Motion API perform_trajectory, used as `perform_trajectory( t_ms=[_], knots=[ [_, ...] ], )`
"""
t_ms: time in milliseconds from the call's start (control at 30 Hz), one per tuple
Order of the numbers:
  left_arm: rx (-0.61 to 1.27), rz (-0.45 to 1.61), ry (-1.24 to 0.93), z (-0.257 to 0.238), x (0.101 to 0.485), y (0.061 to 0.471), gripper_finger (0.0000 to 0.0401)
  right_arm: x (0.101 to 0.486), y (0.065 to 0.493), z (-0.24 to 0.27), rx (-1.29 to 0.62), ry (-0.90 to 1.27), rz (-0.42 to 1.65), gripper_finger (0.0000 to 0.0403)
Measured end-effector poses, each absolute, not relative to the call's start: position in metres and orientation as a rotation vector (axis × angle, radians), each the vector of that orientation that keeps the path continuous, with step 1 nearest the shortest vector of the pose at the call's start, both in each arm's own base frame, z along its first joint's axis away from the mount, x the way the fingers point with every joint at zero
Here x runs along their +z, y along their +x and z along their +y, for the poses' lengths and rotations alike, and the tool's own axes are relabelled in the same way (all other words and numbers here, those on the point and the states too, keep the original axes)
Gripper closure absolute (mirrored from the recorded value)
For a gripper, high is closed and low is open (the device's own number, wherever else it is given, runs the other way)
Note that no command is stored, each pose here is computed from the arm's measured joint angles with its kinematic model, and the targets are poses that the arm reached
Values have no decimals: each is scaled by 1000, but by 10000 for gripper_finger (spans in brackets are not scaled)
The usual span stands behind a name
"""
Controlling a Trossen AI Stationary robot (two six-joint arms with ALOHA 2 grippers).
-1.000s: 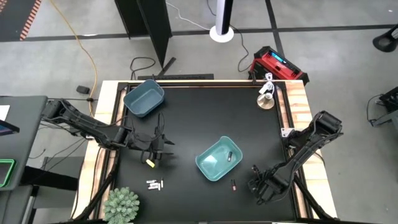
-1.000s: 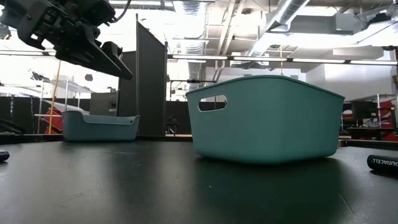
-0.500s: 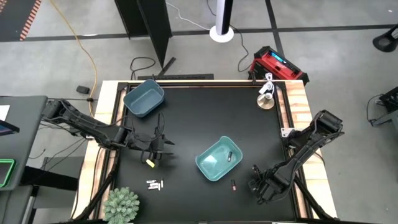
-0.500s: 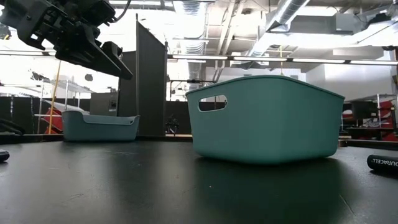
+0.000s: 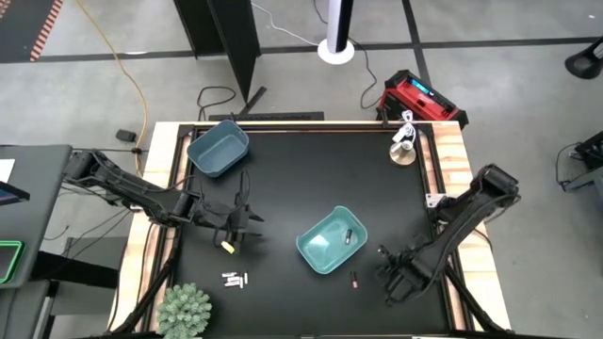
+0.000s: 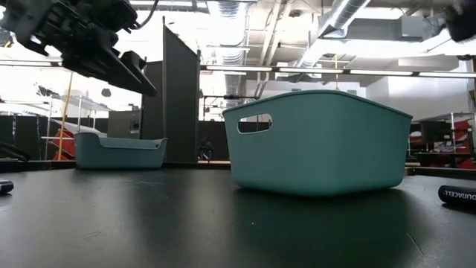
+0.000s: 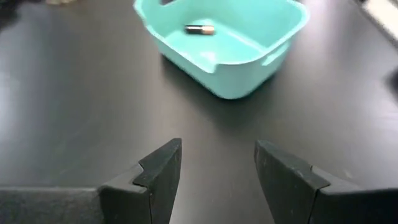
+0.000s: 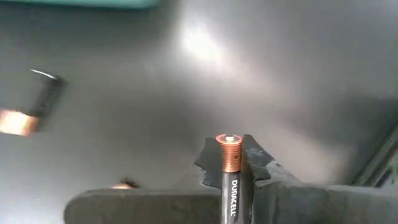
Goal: Sort batteries
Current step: Put the black-brown battery into the light blue bin
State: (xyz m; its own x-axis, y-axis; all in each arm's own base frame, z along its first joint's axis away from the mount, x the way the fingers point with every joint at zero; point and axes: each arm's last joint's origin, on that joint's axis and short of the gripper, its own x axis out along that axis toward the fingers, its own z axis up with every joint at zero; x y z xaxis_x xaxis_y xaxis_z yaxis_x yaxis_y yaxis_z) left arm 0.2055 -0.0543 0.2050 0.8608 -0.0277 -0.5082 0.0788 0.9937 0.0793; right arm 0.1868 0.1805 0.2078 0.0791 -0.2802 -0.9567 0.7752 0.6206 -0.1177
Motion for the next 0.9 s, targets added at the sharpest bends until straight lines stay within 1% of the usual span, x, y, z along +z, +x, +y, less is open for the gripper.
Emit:
perform_trajectory(
  t_ms=[200, 333, 500, 600, 667, 733, 800, 900],
  knots=[
    [-123, 566, 121, -59, 202, 203, 202, 245, 203, 169, -704, 354, 1143, 384],
    [-189, 598, 149, -65, 199, 199, 202, 264, 226, 157, -612, 256, 1073, 384],
    [-212, 695, 115, -67, 191, 195, 202, 273, 263, 138, -455, 185, 984, 381],
    [-206, 727, 89, -70, 187, 195, 202, 275, 282, 126, -401, 147, 934, 370],
    [-206, 733, 74, -72, 185, 195, 202, 272, 289, 118, -391, 133, 947, 354],
    [-209, 742, 68, -75, 183, 195, 202, 267, 294, 113, -394, 132, 982, 329],
    [-215, 746, 73, -78, 183, 194, 202, 261, 297, 111, -390, 125, 1011, 297],
    [-226, 740, 79, -81, 183, 193, 202, 253, 301, 113, -386, 115, 1040, 238]
  ],
)
